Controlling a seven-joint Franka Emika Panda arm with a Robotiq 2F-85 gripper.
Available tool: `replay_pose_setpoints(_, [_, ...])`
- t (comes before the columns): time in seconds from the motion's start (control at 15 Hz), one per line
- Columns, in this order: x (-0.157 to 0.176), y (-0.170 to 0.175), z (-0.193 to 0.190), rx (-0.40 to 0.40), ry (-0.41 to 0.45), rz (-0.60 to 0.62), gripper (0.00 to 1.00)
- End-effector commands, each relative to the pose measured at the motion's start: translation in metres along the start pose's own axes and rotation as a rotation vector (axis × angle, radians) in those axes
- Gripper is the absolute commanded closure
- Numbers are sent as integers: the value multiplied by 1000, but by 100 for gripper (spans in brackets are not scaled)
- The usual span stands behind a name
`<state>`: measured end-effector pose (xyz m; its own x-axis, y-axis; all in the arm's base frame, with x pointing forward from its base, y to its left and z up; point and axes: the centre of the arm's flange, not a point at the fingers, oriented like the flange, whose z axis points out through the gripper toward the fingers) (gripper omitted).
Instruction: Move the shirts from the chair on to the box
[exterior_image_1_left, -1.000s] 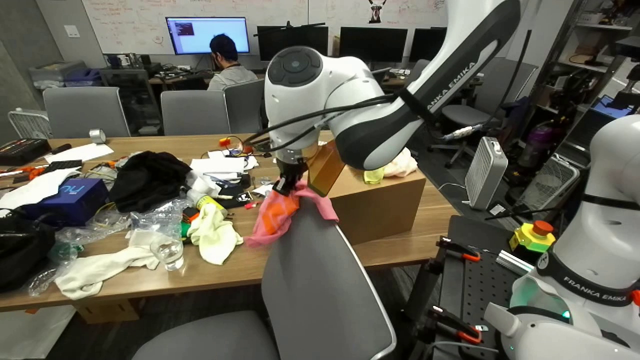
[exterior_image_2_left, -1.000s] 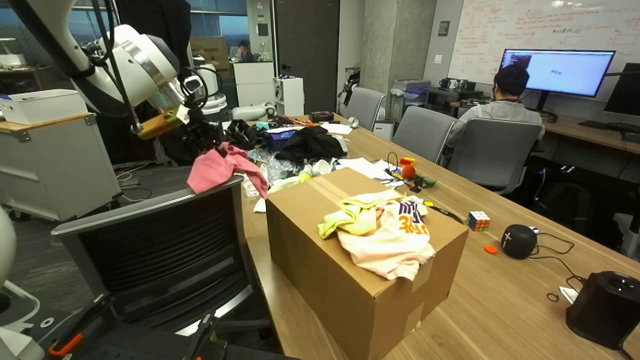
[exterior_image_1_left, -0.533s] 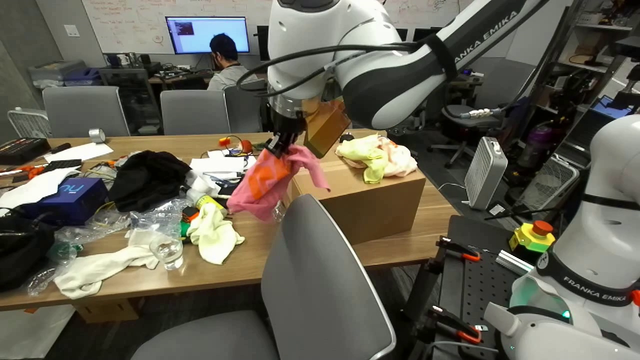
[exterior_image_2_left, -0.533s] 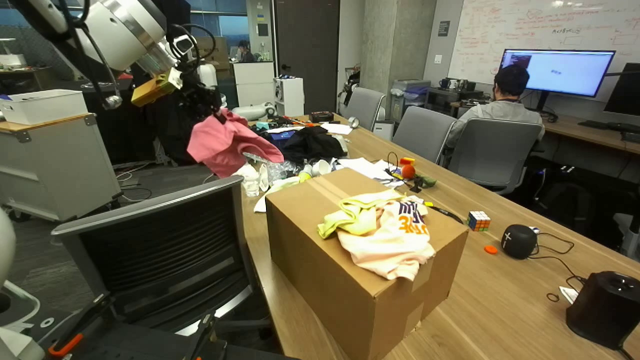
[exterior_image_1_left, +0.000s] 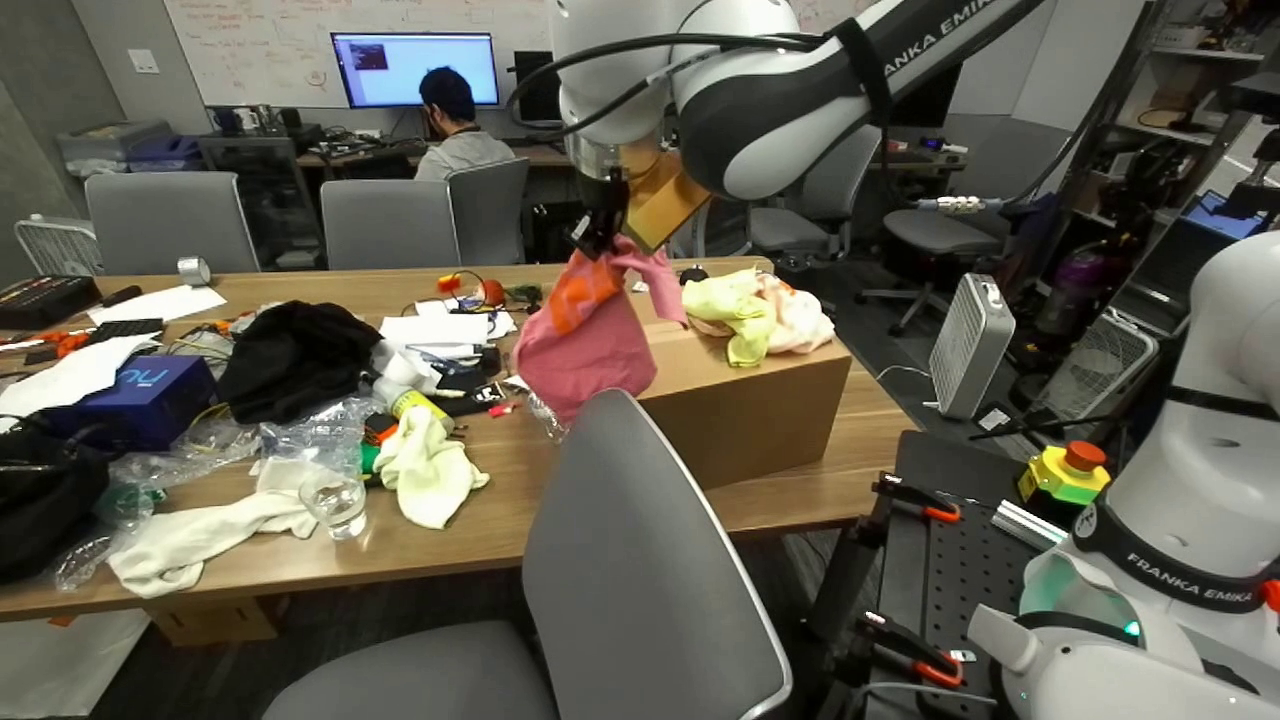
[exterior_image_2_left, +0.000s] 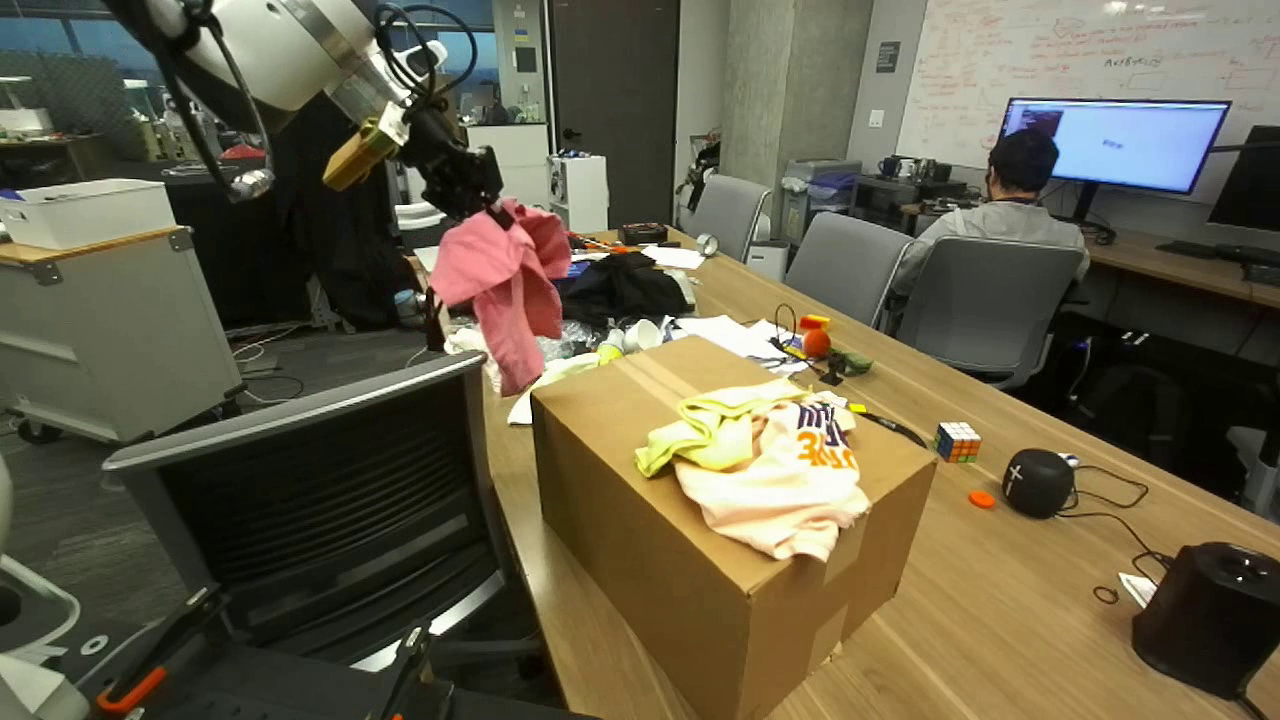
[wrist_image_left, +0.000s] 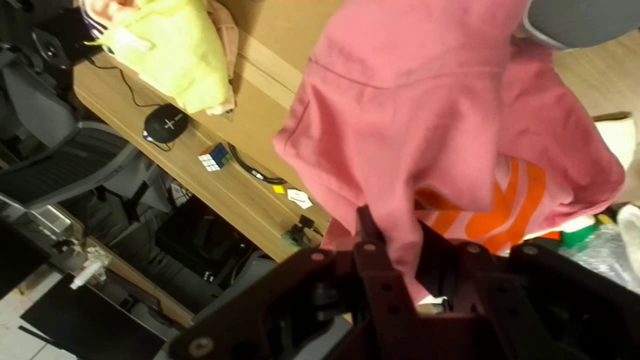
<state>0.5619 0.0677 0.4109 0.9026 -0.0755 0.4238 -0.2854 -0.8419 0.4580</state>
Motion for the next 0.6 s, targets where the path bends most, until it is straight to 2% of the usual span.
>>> replay_pose_setpoints(0.0, [36,51,5,-80,-10,110,96])
replay_pose_setpoints(0.27, [65,125,14,-149,-39,266,96])
replay_pose_setpoints(0.53, [74,182,26,-230,-66,392,96])
